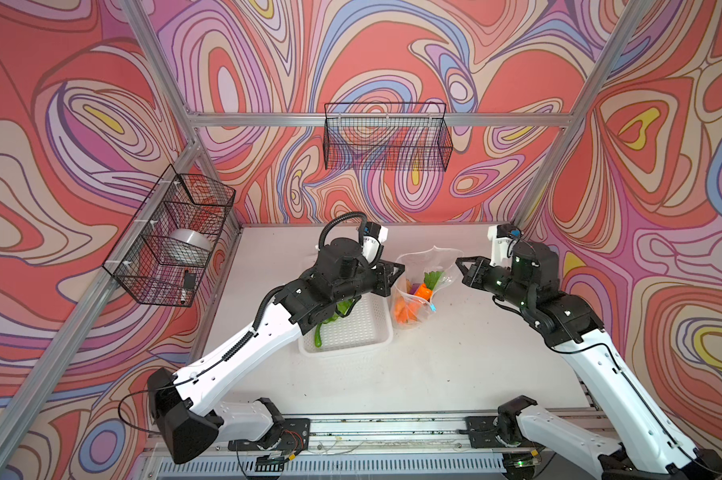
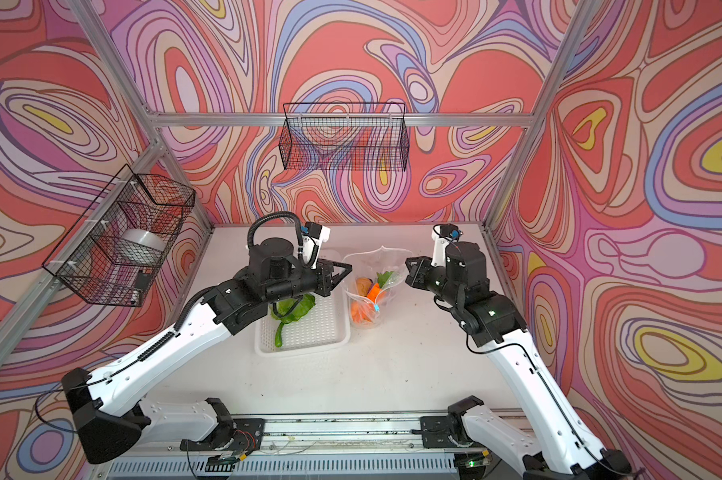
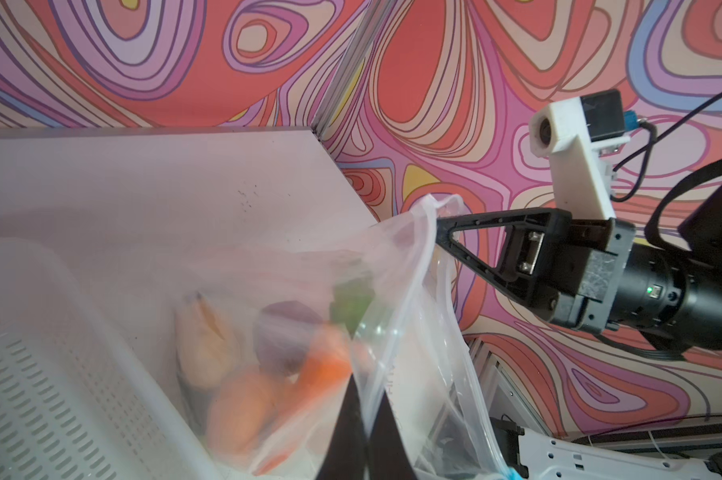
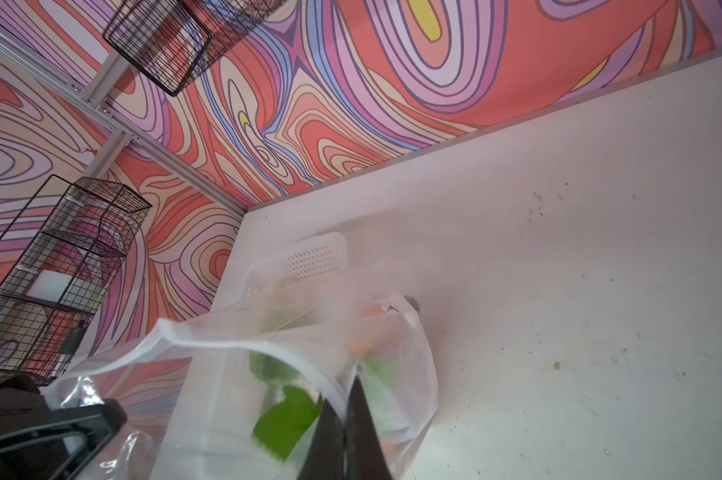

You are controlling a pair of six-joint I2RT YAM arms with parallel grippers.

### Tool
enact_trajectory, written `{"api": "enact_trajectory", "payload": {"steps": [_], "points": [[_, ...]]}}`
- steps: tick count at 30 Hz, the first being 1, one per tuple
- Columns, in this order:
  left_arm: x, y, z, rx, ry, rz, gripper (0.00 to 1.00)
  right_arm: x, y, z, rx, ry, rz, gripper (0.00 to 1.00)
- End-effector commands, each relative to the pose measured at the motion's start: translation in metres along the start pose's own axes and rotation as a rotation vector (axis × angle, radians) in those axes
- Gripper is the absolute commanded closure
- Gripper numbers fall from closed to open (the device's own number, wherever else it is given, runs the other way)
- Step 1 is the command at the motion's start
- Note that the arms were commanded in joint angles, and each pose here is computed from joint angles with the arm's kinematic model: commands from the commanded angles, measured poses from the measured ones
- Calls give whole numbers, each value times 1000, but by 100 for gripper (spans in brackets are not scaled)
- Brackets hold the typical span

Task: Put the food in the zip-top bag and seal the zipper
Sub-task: 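Move the left gripper back over the basket toward the lettuce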

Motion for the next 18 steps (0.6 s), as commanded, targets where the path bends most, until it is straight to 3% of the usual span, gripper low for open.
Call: {"api": "enact_trajectory", "payload": {"steps": [1, 18], "points": [[-6, 15, 1, -29, -39, 33, 100, -6, 6, 1, 25, 9, 47, 100], [-6, 9, -3, -65, -28, 15, 100, 12, -23, 20, 110, -19, -68, 100]]}}
Point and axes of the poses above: each gripper's point midway between its finger pads, its own y axis out along the fingers, its own z axis along the line the jaws close on, x = y × z, the point moved 9 cm from there along -y, back along the fingers, and after that the axes turned 8 degrees about y, right-handed, at the moved point
